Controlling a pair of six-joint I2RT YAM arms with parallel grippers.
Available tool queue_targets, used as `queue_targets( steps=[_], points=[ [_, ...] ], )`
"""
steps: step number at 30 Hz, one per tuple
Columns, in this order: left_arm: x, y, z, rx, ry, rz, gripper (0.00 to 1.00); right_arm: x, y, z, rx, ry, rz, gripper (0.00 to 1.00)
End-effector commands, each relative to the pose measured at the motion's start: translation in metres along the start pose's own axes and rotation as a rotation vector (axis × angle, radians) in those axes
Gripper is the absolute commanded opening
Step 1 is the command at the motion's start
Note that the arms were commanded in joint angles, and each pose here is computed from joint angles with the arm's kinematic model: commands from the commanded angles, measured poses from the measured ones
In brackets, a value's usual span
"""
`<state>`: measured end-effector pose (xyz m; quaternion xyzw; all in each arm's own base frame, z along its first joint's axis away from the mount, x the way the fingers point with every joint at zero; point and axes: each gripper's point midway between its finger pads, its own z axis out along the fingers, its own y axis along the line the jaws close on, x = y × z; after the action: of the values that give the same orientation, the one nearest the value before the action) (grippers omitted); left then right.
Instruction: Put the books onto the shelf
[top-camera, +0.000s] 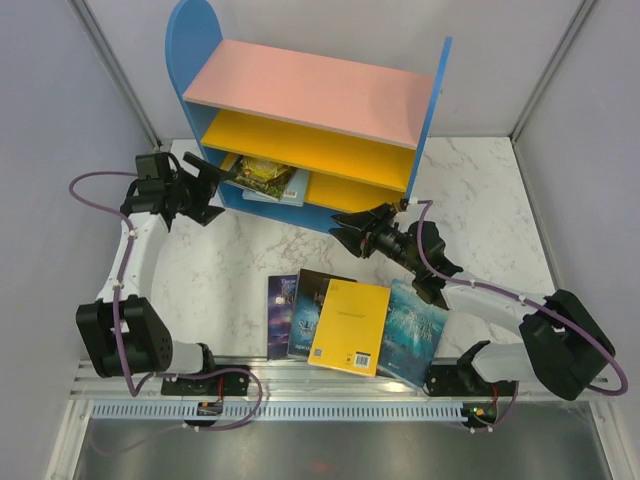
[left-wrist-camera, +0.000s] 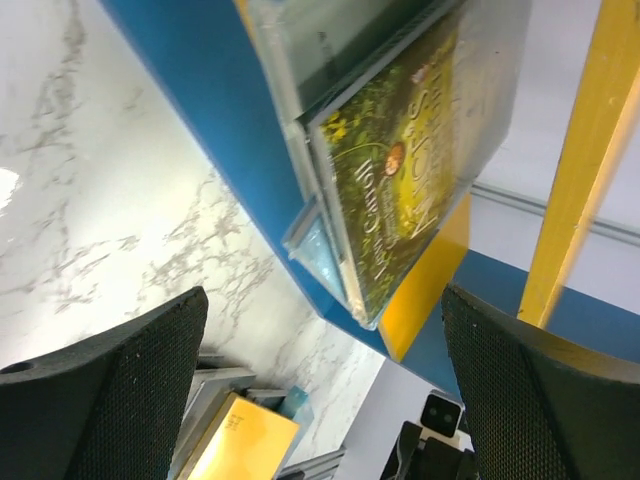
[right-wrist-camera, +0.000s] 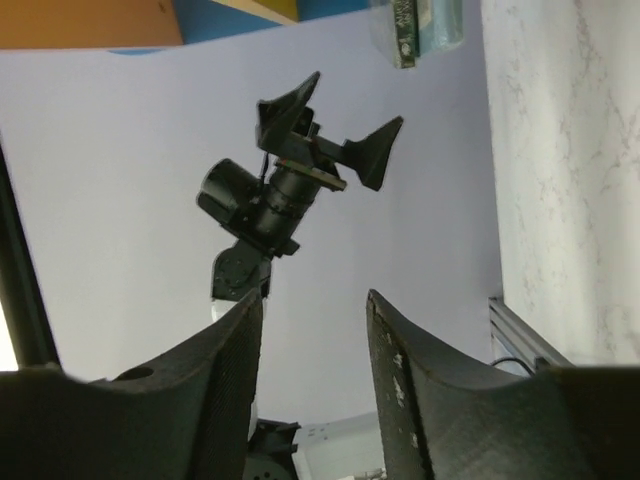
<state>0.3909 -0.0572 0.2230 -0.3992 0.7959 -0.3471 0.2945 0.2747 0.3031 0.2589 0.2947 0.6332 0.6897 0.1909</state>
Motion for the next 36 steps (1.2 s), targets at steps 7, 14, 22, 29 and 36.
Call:
queue_targets(
  steps=[7, 14, 22, 29, 36],
  points=[
    [0.026, 0.007, -0.059, -0.014, 0.0, 0.079, 1.0, -0.004, -0.002, 0.052, 0.128, -0.074, -0.178, 0.16],
    [0.062, 0.026, -0.08, -0.062, 0.058, 0.1, 1.0, -0.03, -0.03, 0.082, 0.136, -0.215, -0.096, 0.0],
    [0.079, 0.027, -0.079, -0.068, 0.106, 0.134, 0.99, -0.069, -0.038, 0.121, 0.093, -0.258, -0.068, 0.0],
    [0.09, 0.034, -0.079, -0.084, 0.129, 0.148, 0.98, -0.108, -0.043, 0.136, 0.114, -0.221, -0.115, 0.0],
    [0.101, 0.056, -0.081, -0.144, 0.153, 0.121, 0.98, -0.095, -0.059, 0.165, 0.158, -0.246, -0.139, 0.0]
  ],
)
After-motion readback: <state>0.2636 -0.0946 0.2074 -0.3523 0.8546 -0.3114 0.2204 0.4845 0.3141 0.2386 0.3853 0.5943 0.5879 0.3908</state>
